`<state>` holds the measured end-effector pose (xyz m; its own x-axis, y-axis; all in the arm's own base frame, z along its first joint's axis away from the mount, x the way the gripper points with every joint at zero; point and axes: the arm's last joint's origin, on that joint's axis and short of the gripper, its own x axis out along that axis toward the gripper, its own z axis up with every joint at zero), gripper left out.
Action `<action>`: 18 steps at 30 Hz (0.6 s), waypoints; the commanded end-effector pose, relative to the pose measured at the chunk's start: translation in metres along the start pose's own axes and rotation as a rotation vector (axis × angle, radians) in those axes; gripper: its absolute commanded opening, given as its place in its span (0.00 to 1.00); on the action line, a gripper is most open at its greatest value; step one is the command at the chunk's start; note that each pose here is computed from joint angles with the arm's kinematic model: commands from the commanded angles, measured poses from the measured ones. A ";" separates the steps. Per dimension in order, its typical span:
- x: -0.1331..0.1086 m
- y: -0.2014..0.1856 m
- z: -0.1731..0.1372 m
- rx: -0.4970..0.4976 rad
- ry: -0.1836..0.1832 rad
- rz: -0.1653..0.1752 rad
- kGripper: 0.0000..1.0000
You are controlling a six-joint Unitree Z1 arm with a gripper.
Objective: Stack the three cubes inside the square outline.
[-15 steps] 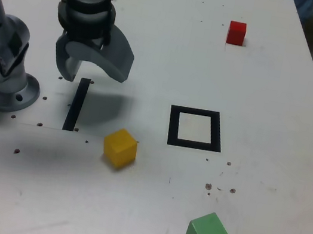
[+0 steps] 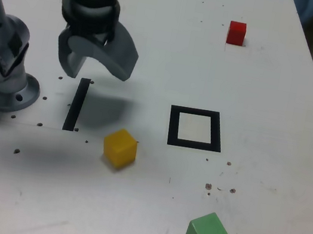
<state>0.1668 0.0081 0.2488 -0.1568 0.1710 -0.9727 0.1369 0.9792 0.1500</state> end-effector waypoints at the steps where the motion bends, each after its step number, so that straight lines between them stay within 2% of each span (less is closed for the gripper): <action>1: -0.008 0.008 0.006 0.031 0.009 0.001 1.00; 10: -0.035 0.047 0.032 0.151 0.048 -0.019 1.00; 18: -0.060 0.087 0.059 0.139 -0.018 0.043 1.00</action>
<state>0.2411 0.0717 0.3083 -0.1307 0.2068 -0.9696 0.2813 0.9455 0.1637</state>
